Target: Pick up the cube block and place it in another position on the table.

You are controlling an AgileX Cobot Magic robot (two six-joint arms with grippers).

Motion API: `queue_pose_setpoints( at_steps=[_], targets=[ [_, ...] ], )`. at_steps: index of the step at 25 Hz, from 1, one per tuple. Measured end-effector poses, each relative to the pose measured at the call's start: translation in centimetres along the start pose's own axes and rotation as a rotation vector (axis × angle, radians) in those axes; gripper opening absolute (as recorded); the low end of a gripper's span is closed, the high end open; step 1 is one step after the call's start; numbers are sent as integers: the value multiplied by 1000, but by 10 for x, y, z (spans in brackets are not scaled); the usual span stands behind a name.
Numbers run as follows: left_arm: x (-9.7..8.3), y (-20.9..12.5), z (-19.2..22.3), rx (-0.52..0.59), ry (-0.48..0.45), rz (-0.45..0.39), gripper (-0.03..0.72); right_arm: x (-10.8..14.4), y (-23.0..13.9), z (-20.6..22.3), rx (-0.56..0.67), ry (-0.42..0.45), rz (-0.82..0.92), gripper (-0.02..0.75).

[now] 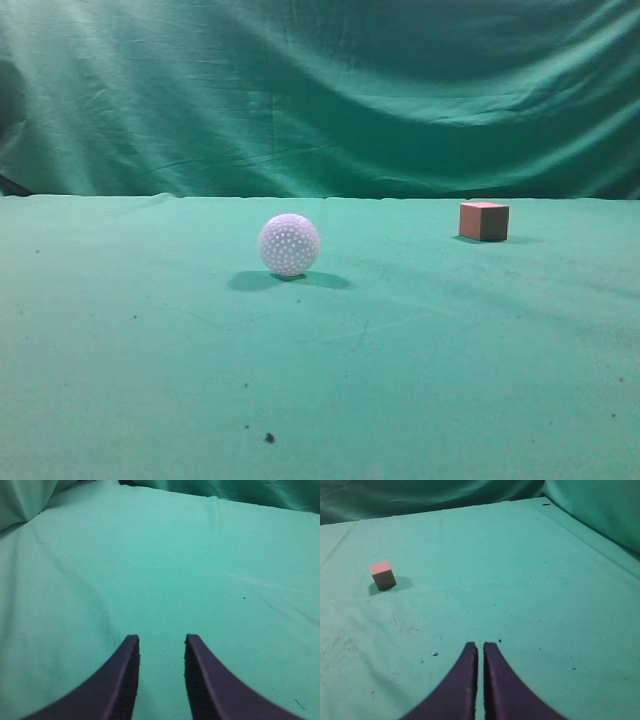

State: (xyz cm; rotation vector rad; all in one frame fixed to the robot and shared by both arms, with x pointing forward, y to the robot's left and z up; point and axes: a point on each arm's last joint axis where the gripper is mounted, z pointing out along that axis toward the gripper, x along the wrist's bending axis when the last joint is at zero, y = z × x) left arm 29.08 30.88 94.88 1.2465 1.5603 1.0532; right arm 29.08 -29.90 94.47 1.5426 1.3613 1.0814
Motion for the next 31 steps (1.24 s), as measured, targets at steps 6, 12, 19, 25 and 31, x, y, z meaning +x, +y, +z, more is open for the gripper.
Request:
queue_pose_setpoints(
  at_steps=[6,12,19,25,31],
  targets=[
    [0,0,0,0,0,0,262,0,0,0,0,1,1,0],
    [0,0,0,0,0,0,262,0,0,0,0,1,1,0],
    [0,0,0,0,0,0,262,0,0,0,0,1,1,0],
    [0,0,0,0,0,0,262,0,0,0,0,1,1,0],
    [0,0,0,0,0,0,262,0,0,0,0,1,1,0]
  ],
)
